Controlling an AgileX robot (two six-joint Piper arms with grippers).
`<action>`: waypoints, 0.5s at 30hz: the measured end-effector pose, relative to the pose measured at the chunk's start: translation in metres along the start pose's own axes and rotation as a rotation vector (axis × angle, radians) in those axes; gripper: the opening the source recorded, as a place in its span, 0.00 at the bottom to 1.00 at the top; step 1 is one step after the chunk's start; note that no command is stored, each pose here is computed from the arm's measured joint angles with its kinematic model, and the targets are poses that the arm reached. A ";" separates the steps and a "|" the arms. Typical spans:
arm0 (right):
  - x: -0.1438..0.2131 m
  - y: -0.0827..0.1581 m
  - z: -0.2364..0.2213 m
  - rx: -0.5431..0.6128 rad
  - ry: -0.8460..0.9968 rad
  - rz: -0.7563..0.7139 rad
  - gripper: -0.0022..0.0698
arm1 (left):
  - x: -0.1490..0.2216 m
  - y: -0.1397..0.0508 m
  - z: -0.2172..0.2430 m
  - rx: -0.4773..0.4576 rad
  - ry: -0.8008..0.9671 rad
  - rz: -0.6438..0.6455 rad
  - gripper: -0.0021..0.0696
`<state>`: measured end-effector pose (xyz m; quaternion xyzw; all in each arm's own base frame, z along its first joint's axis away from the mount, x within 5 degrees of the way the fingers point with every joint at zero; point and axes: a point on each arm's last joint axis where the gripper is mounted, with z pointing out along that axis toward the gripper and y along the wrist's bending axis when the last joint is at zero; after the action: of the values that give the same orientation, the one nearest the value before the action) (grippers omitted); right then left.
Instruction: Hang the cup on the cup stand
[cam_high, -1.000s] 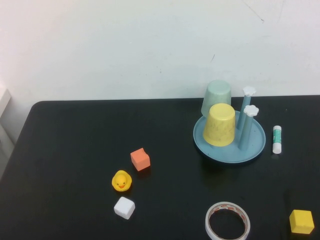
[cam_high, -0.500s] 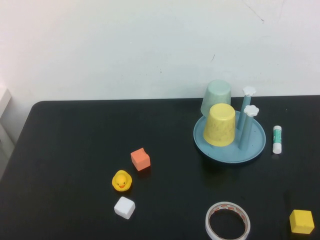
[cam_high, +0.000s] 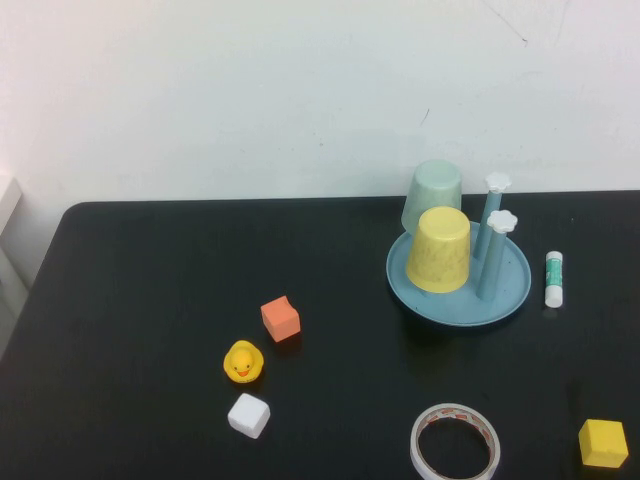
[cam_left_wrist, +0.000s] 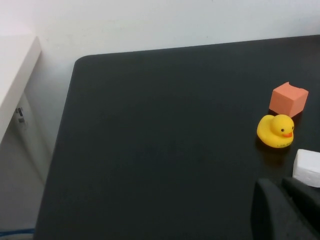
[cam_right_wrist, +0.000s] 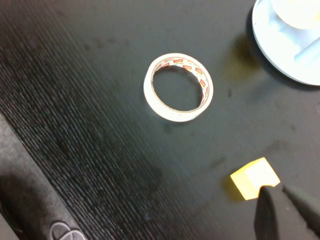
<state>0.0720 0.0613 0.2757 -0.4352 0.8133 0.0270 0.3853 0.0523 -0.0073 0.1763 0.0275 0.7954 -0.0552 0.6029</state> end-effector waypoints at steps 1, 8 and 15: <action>0.000 0.000 0.000 0.000 0.000 0.000 0.03 | 0.000 0.000 0.000 0.000 0.000 0.000 0.03; 0.000 0.000 0.000 0.000 0.000 0.000 0.03 | 0.000 0.000 0.000 -0.002 0.000 0.015 0.03; 0.000 0.000 0.000 0.000 0.000 0.000 0.03 | 0.000 0.000 0.000 -0.003 0.000 0.015 0.03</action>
<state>0.0720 0.0613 0.2757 -0.4352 0.8133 0.0270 0.3853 0.0523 -0.0072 0.1763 0.0325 0.7953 -0.0498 0.6034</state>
